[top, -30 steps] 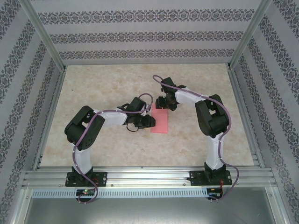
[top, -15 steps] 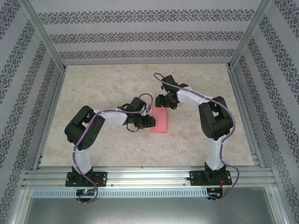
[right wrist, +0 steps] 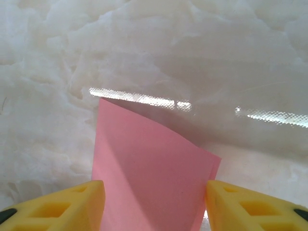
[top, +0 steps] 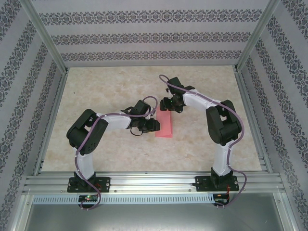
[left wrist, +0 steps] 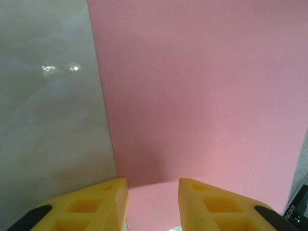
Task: Fold a paper plane with a square sheet of paper (fold left side to right side)
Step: Fold the triangle a second time at the center of the table.
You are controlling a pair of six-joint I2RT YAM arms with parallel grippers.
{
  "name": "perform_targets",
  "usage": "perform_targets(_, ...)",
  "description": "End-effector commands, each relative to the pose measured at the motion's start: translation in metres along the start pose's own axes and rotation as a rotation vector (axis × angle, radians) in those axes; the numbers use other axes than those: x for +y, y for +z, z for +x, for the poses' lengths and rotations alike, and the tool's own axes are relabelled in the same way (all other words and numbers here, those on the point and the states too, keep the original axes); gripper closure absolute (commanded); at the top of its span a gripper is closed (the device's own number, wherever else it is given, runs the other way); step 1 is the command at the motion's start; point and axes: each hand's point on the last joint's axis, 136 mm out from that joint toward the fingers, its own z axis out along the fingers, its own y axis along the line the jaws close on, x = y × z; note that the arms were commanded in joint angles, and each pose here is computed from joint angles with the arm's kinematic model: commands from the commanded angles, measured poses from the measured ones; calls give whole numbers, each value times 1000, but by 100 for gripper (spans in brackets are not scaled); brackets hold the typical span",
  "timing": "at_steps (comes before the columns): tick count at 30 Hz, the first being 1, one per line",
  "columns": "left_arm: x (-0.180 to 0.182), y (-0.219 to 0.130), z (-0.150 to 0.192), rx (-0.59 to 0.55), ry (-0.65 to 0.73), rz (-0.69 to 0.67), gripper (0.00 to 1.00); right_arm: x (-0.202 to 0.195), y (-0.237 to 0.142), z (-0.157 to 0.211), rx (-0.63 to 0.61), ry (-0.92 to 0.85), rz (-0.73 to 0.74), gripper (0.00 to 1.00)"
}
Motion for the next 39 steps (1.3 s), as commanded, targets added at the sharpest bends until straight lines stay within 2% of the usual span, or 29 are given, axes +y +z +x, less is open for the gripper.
perform_targets(1, 6, 18, 14, 45, 5, -28, 65, 11, -14, 2, -13, -24, -28, 42)
perform_targets(14, 5, 18, 13, 44, 8, -24, 65, 15, -15, 6, -4, -1, -55, 41)
perform_targets(25, 5, 19, 14, 45, 7, -25, 65, 12, -16, 12, -45, 185, -224, 39)
perform_targets(30, 3, 19, 14, 39, 11, -14, 65, 14, -15, 24, -30, 216, -284, 43)
perform_targets(39, -1, 17, 13, 34, 17, 1, 65, 8, -8, 55, 26, 254, -293, 53)
